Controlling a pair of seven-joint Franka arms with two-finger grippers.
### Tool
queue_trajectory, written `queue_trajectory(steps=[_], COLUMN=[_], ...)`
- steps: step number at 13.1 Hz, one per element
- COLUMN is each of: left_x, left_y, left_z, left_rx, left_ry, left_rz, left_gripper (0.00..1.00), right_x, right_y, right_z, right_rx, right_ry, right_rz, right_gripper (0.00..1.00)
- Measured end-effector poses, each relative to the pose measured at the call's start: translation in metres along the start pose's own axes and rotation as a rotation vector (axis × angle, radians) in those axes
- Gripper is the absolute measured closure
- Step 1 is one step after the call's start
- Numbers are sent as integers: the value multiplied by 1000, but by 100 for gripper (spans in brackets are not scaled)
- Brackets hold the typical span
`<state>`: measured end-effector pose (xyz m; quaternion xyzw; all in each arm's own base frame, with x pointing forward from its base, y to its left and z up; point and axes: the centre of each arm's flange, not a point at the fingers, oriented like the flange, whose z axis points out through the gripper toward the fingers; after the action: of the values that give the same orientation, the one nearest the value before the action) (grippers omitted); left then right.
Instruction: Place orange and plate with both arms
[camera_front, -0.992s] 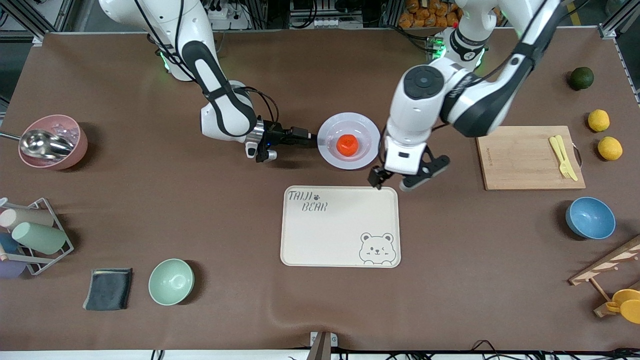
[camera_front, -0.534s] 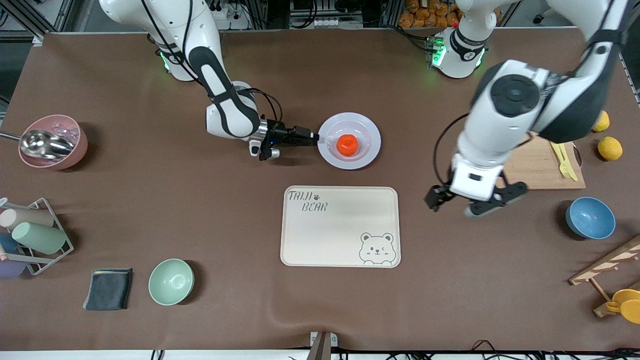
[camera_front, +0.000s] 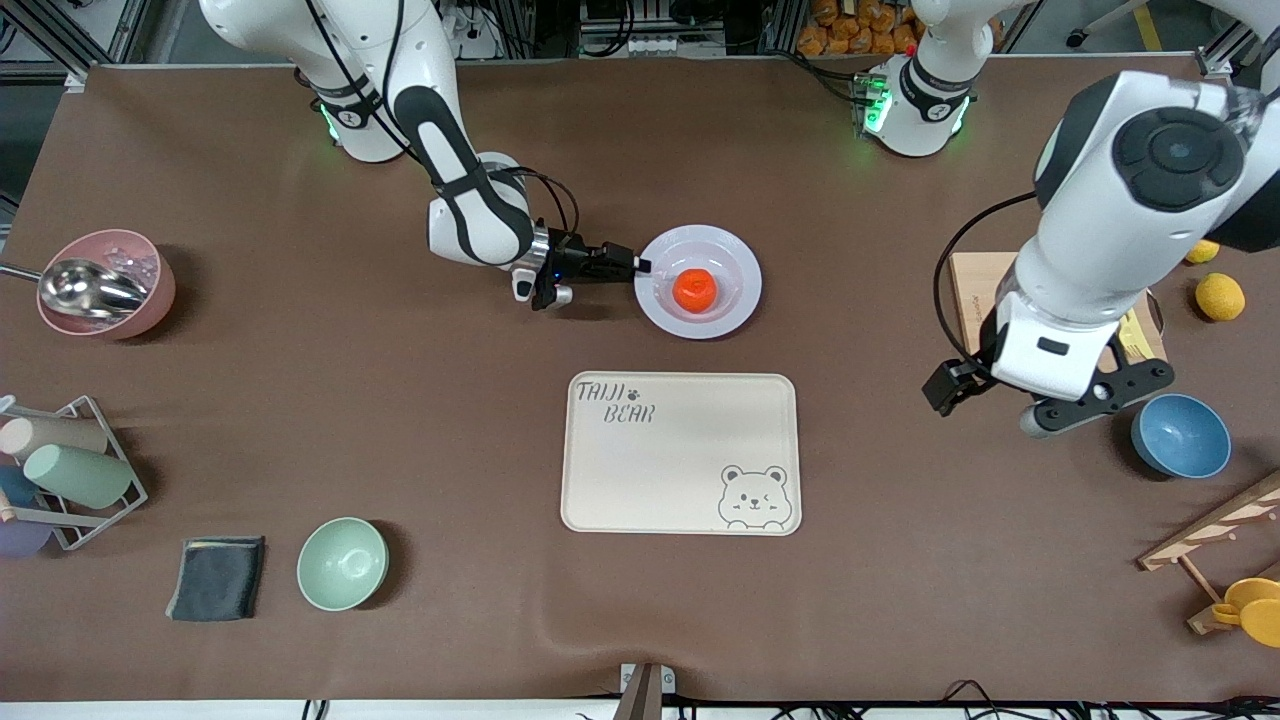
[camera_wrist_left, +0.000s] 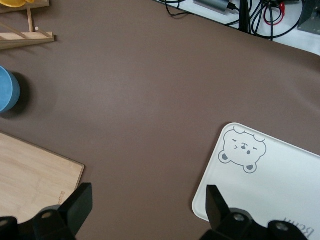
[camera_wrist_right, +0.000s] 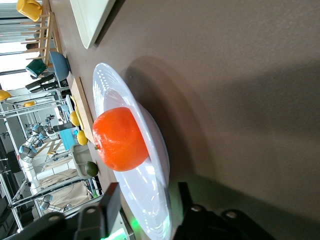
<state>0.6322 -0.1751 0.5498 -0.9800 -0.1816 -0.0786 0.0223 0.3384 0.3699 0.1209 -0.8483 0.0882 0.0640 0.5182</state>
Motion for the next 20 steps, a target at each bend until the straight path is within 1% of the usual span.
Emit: queue_trajectory(steps=[1, 2, 3, 4, 5, 6, 7, 8, 9, 10, 12, 13, 15, 16, 18, 20], left_x=[7, 14, 20, 23, 24, 25, 27, 29, 30, 32, 37, 37, 26, 20, 14, 8], left_y=[-8, -18, -27, -34, -39, -46, -56, -66, -77, -90, -121, -137, -156, -161, -174, -183], left_z=[-9, -16, -20, -25, -33, -41, -49, -57, -66, -74, -95, -106, -120, -123, -120, -113], left_rx=[-27, -47, -57, -62, -70, -79, -87, -91, -97, -108, -149, -157, -138, -130, -120, -114], left_ry=[-9, -18, -23, -26, -27, -29, -30, -26, -24, -25, -18, -16, -45, -60, -74, -92], left_rz=[-2, 9, 24, 51, 82, 94, 90, 86, 90, 101, 133, 135, 158, 194, 249, 257], left_gripper=[0, 0, 0, 0, 0, 0, 0, 0, 0, 0, 0, 0, 0, 0, 0, 0], right_x=[-2, -3, -3, -2, -2, -2, -2, -3, -3, -3, -2, -1, 1, 3, 7, 9], right_y=[4, 6, 7, 7, 7, 6, 6, 6, 5, 1, -1, -2, -7, -13, -27, -39], right_z=[2, 4, 6, 7, 8, 8, 9, 9, 10, 11, 12, 12, 13, 14, 13, 10], right_rx=[-3, -6, -6, -4, -3, -1, -1, -1, 4, 24, 30, 31, 48, 73, 100, 115], right_ry=[0, -1, -1, 1, 2, 3, 2, 2, 1, -2, 0, 1, 19, 38, 62, 74], right_rz=[-2, 2, 3, 5, 5, 5, 6, 6, 5, -1, -3, -3, 10, 23, 53, 70], right_gripper=[52, 57, 58, 69, 73, 74, 81, 81, 90, 93, 93, 93, 93, 96, 96, 96])
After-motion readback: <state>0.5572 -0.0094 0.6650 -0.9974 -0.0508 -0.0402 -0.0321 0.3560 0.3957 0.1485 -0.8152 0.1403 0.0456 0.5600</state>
